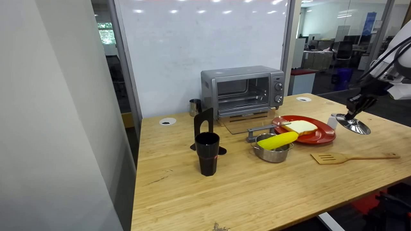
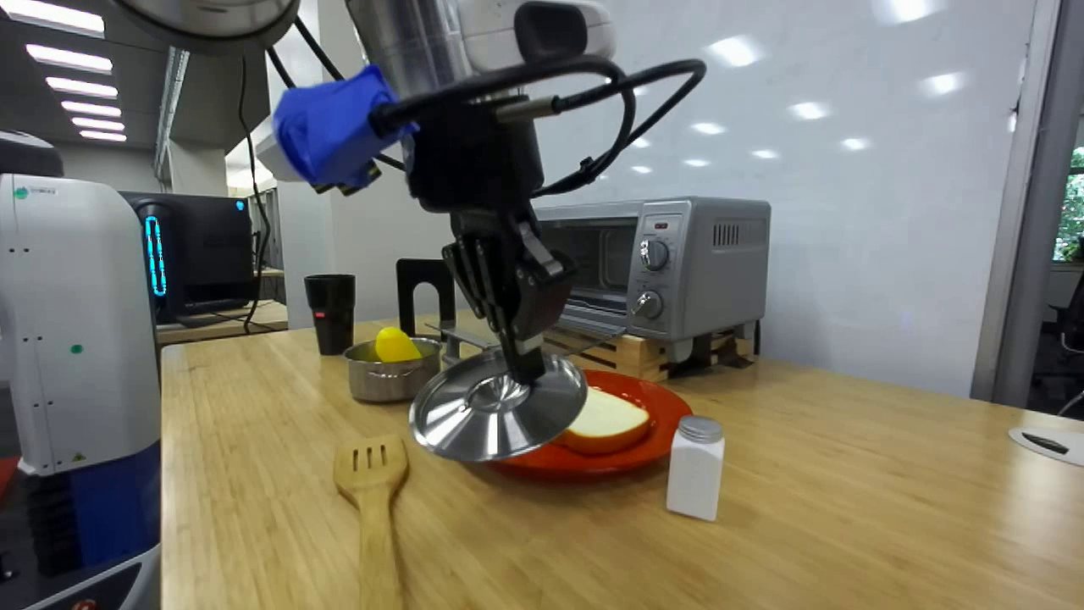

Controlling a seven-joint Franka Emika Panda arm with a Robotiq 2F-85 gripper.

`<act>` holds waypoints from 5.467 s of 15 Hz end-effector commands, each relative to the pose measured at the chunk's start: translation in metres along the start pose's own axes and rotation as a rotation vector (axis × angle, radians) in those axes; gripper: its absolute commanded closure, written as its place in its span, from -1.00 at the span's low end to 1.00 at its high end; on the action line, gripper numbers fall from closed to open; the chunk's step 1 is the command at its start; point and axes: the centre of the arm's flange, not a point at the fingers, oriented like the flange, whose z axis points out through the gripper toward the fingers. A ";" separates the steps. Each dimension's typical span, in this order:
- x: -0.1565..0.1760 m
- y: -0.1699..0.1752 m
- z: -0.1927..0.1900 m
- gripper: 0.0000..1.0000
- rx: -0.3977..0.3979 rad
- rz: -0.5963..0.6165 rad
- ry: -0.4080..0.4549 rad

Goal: Remove the lid from the pot

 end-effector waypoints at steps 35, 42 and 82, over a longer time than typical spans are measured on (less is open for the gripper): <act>-0.002 0.023 0.021 0.94 -0.094 0.199 -0.346; -0.002 0.023 0.021 0.98 -0.094 0.200 -0.346; 0.047 0.018 0.092 -0.39 -0.296 0.137 -0.338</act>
